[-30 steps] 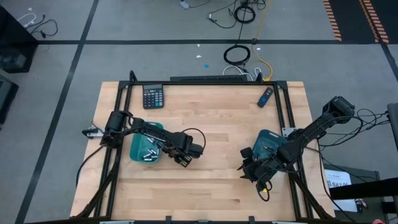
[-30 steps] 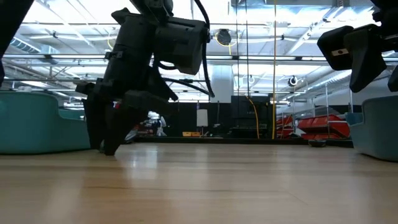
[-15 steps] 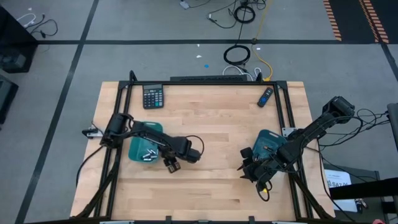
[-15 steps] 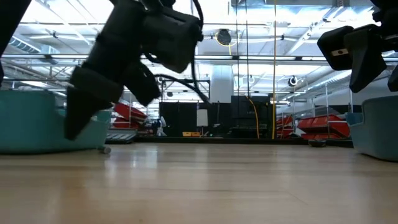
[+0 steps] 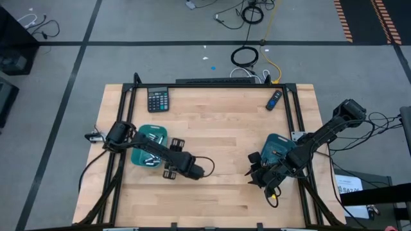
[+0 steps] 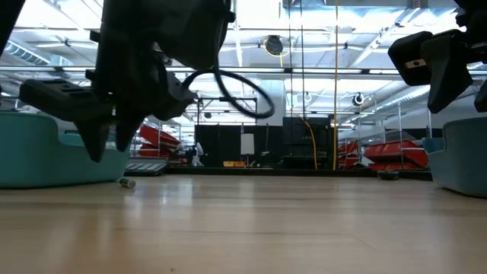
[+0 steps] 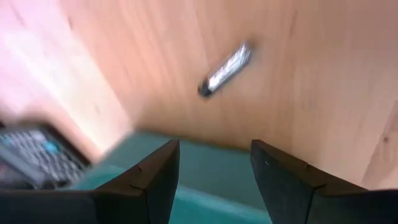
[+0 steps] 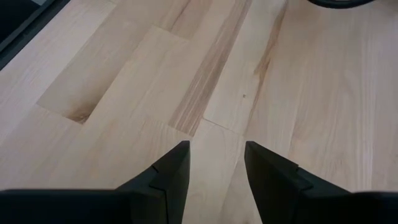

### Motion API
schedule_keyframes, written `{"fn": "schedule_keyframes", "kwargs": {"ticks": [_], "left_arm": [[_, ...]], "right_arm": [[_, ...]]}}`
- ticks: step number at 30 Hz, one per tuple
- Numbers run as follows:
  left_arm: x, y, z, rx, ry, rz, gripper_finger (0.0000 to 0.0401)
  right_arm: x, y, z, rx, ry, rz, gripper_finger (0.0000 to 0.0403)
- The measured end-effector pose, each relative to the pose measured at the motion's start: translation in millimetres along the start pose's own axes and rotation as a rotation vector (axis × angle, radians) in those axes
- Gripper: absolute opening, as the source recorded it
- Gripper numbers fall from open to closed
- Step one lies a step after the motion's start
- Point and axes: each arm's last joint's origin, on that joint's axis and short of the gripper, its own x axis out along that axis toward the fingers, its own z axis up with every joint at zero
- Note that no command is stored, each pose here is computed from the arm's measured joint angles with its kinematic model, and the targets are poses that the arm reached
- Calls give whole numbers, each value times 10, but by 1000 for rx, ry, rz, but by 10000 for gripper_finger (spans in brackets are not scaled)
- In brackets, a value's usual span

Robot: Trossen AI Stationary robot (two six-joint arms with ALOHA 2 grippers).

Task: Sort batteries
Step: Put the white battery into the left blue bin

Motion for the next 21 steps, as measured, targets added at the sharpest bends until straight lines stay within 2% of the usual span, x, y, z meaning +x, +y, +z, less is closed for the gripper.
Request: {"fn": "schedule_keyframes", "kwargs": {"ticks": [9, 15, 21], "left_arm": [[10, 40, 182, 179, -174, 23, 207], [101, 131, 175, 172, -139, -10, 207], [212, 101, 173, 238, -137, -62, 207]], "right_arm": [[0, 0, 1, 2, -1, 0, 145], [0, -1, -8, 5, 8, -1, 145], [0, -1, -9, 3, 9, -1, 145]]}}
